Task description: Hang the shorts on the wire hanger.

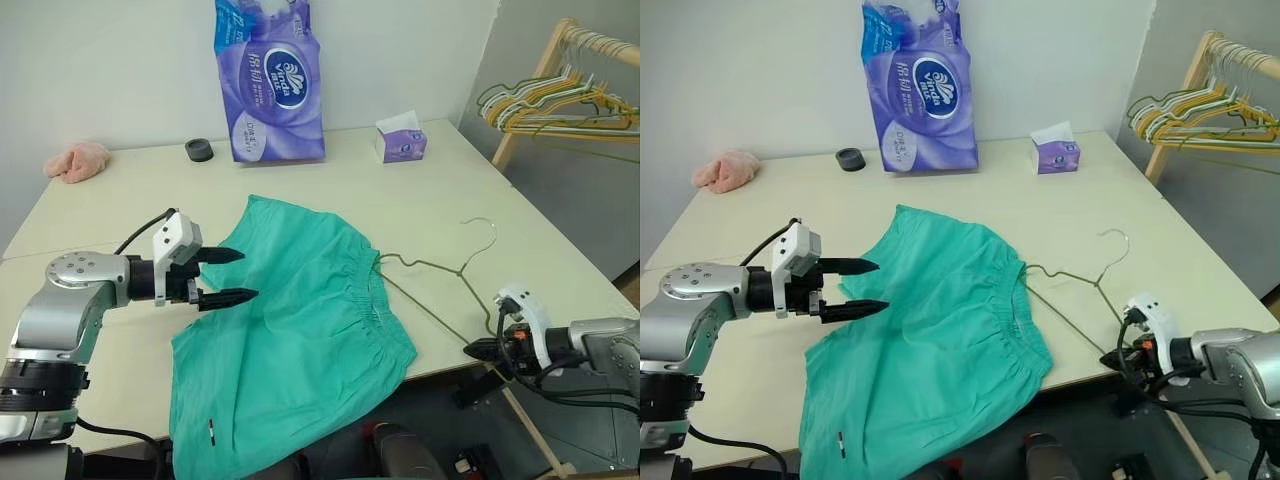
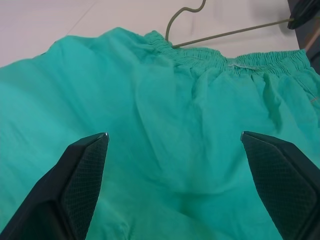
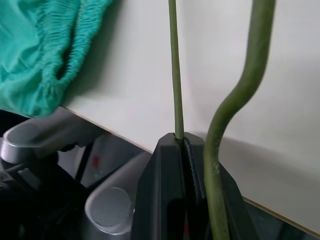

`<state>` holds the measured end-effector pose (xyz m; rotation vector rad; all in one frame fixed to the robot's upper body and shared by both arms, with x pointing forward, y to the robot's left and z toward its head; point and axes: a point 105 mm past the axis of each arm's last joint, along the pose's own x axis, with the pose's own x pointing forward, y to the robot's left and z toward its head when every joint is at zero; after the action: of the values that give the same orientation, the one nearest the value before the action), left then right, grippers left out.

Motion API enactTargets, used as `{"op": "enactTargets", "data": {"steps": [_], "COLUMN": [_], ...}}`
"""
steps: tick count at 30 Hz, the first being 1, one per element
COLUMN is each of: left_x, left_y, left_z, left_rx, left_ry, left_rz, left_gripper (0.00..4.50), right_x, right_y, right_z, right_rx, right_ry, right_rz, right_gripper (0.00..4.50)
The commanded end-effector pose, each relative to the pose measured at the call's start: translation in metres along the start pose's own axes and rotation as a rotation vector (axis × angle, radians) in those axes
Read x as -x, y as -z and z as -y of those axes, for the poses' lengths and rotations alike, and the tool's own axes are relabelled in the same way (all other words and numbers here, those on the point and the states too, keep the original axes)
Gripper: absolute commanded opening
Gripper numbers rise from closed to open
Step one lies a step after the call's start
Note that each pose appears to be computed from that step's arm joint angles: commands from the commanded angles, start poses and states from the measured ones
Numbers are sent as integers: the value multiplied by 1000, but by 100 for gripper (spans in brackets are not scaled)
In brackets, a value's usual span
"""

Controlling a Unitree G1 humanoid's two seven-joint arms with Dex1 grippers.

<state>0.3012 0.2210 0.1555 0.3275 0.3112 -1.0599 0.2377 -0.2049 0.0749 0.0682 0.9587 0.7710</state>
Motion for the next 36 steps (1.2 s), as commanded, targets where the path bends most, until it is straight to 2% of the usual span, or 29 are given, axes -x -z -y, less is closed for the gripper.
{"op": "enactTargets", "data": {"steps": [1, 7, 17, 21, 30, 33, 36], "left_x": [6, 9, 16, 17, 12, 13, 16], "left_y": [-8, -8, -9, -8, -15, -16, -15], "left_z": [-7, -16, -24, -23, -25, -28, -32], "left_rx": [-38, -44, -51, -49, -62, -58, -42], "left_ry": [-39, -82, -141, -144, -159, -183, -221], "left_rz": [10, 12, 20, 17, 43, 51, 57], "left_gripper": [448, 448, 448, 448, 448, 448, 448], "right_x": [2, -7, -19, -25, -64, -67, -57], "right_y": [-17, -34, -24, -34, -69, -82, -93], "right_z": [-10, -15, -11, -18, -34, -33, -36], "right_rx": [20, 0, -76, -126, -162, -170, -73], "right_ry": [-44, -84, -100, -141, -174, -163, -145], "right_rz": [37, 27, -77, -57, -8, 41, 104], "right_gripper": [0, 0, 0, 0, 0, 0, 0]}}
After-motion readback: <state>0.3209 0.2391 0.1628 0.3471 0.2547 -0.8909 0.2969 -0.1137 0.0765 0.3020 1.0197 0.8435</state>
